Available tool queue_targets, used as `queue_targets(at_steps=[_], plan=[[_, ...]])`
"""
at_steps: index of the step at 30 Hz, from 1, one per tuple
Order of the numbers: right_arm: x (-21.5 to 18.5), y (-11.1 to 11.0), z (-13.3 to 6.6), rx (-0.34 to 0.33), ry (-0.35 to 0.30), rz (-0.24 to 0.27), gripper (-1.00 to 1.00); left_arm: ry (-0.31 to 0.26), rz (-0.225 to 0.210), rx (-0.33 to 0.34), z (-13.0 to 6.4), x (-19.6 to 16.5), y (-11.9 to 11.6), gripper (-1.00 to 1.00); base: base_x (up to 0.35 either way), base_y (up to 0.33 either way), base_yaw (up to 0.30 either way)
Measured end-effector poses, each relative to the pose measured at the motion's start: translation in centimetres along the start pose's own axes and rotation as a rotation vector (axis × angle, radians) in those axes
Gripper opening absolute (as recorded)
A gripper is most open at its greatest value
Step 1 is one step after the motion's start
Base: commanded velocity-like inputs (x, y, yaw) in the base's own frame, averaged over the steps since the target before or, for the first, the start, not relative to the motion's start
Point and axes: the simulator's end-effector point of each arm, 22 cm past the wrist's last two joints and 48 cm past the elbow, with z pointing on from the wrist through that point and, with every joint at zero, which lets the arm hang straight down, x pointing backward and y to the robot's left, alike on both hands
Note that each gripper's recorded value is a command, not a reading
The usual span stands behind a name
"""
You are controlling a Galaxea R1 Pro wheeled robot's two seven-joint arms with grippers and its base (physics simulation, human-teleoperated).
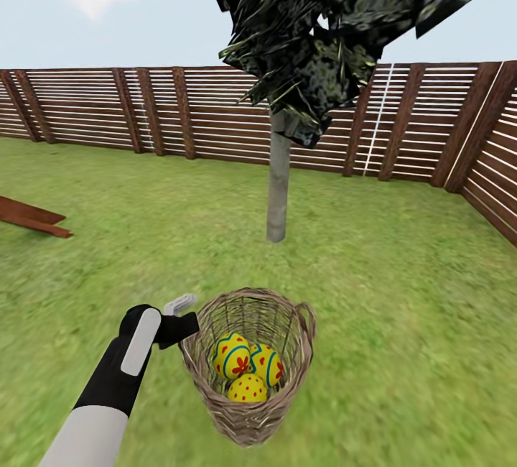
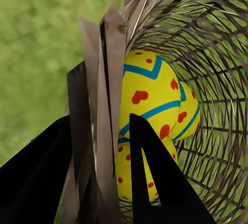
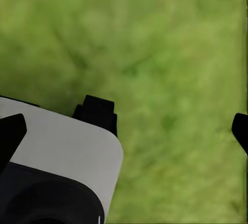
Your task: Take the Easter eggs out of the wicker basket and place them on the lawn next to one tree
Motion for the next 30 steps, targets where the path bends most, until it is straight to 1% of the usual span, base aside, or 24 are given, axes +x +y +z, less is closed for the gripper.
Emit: queue_targets(at_steps=[15, 22, 30], plan=[[0.0, -0.01, 0.0, 0.0, 0.0, 0.002, 1.0, 0.001, 0.0, 0.002, 0.0, 0.04, -0.09, -1.0, 0.316, 0.0, 0.0], [-0.1, 0.48, 0.01, -0.011, -0.001, 0.005, 1.0, -0.001, 0.0, 0.002, -0.04, -0.04, -0.09, -1.0, 0.316, 0.0, 0.0], [-0.38, 0.47, 0.02, -0.012, -0.007, -0.007, 1.0, 0.004, 0.0, 0.001, 0.1, 0.18, -0.03, -1.0, 0.316, 0.0, 0.0]])
